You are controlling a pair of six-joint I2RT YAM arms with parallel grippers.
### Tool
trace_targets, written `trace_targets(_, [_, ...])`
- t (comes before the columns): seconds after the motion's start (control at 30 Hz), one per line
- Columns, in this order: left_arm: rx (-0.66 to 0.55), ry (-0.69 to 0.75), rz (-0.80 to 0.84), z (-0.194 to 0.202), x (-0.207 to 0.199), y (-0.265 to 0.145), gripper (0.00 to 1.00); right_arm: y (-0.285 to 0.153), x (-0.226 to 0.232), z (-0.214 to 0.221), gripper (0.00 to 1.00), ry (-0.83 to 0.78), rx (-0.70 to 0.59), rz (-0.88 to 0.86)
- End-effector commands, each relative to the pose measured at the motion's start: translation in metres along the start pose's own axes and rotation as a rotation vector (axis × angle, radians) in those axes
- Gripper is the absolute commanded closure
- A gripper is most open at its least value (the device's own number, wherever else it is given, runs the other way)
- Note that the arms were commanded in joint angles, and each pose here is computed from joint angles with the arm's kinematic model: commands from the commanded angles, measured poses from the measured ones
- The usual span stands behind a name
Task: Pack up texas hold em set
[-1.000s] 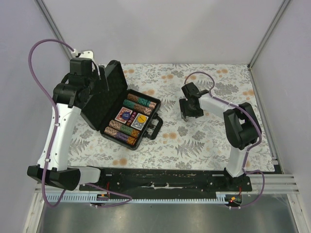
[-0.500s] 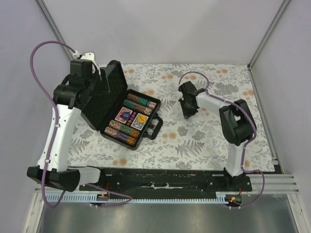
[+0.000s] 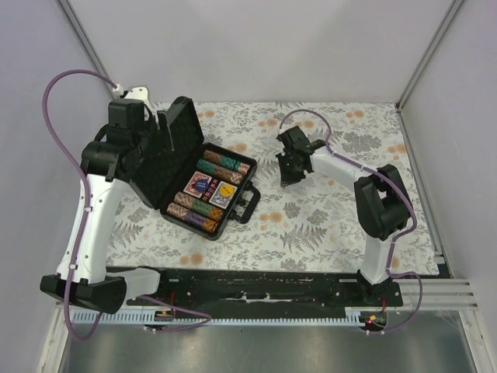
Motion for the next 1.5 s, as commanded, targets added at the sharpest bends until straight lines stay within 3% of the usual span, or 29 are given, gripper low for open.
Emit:
trace_targets(0.0, [-0.072, -0.022, -0.003, -0.010, 0.004, -0.014, 0.20, -0.053, 0.086, -0.052, 0.81, -0.050, -0.210, -0.224])
trace_targets(0.17, [-0.088, -0.024, -0.007, -0.011, 0.007, -0.021, 0.20, -0.060, 0.172, -0.069, 0.79, -0.109, -0.350, -0.420])
trace_targets(0.43, [-0.086, -0.024, -0.004, -0.008, 0.008, -0.025, 0.20, -0.021, 0.238, -0.073, 0.78, -0.204, -0.397, -0.444])
trace_targets(1.03, [-0.080, -0.009, -0.023, -0.008, 0.010, -0.022, 0.20, 0.019, 0.249, -0.077, 0.64, -0.291, -0.414, -0.309])
trace_targets(1.3, [-0.082, 0.004, -0.047, -0.016, 0.010, -0.013, 0.19, -0.014, 0.227, -0.097, 0.44, -0.263, -0.488, -0.165])
trace_targets(1.47, [-0.100, 0.008, -0.076, -0.028, 0.011, -0.004, 0.16, -0.052, 0.214, -0.103, 0.39, -0.237, -0.528, -0.117])
Point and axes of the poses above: each gripper's point midway between its finger pads, its own y axis out along the fingers, its own x axis along the line the jaws close on, z = x × y, the point moved 2 cm from there along -y, back along the fingers, and after that the axes turned 3 degrees about -y, right-handed, at the moved point
